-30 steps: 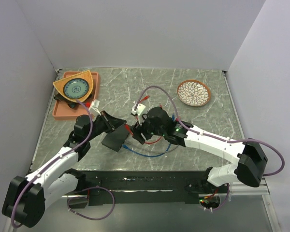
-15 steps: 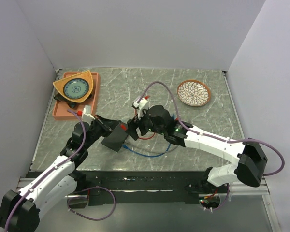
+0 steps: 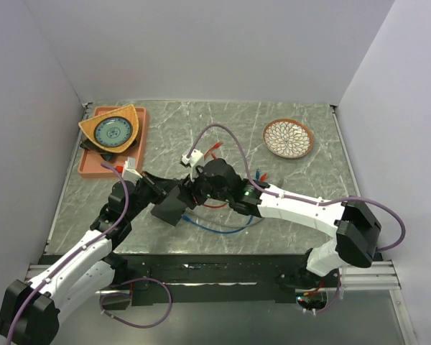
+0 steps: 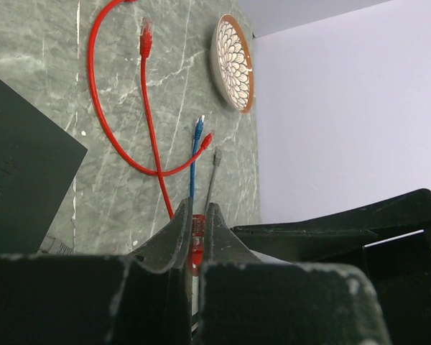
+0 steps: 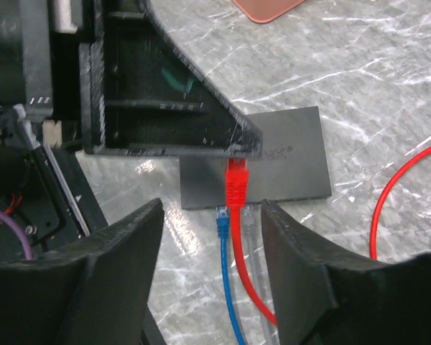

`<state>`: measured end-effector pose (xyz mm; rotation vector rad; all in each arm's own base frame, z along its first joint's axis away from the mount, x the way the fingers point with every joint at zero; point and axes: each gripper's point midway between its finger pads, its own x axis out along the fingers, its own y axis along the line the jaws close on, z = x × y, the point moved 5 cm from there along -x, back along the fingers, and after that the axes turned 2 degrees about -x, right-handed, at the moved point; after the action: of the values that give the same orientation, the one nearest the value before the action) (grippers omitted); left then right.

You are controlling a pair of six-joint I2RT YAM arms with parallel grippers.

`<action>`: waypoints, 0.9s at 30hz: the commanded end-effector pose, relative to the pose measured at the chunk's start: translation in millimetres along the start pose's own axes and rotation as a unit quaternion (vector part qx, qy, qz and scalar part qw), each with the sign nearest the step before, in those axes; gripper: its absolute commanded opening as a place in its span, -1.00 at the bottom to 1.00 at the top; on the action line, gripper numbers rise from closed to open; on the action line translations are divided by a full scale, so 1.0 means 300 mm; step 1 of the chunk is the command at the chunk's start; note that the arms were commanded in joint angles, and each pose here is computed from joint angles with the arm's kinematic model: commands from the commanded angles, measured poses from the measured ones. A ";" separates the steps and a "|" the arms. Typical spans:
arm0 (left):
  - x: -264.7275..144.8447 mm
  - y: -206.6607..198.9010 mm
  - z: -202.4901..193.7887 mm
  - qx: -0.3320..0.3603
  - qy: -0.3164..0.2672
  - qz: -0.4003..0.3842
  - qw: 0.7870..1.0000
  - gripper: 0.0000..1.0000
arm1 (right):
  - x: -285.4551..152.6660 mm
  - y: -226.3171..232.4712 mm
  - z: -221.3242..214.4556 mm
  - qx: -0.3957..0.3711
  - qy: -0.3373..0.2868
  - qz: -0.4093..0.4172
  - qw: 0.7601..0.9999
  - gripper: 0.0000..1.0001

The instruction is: Insert the plug into the switch port

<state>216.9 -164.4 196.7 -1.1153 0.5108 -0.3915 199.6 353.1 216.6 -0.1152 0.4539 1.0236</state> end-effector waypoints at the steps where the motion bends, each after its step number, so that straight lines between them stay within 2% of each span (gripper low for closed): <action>1: -0.001 -0.043 0.008 -0.001 -0.002 -0.024 1.000 -0.98 | 0.024 -0.001 0.080 -0.002 -0.022 -0.017 1.000 0.17; 12: -0.010 -0.050 0.011 0.006 -0.003 -0.024 1.000 -0.98 | 0.057 -0.005 0.071 0.003 -0.010 -0.025 1.000 -0.12; 20: -0.009 -0.051 0.007 0.008 0.003 -0.025 1.000 -0.98 | 0.060 -0.019 0.061 0.004 -0.009 -0.039 0.999 -0.56; 21: -0.008 -0.050 0.008 0.008 0.002 -0.025 1.000 -0.98 | 0.066 -0.022 0.058 0.003 -0.006 -0.040 0.999 -0.73; 24: -0.008 -0.050 0.006 0.003 0.002 -0.027 1.000 -0.98 | 0.074 -0.017 0.049 0.001 -0.002 -0.036 0.999 -1.00; 27: -0.008 -0.049 0.005 0.002 0.002 -0.029 1.000 -0.98 | 0.071 -0.022 0.043 0.000 -0.002 -0.040 0.999 -1.00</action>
<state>215.2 -163.6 193.7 -1.1059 0.5248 -0.3827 212.5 361.5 201.7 -0.1558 0.4968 0.9527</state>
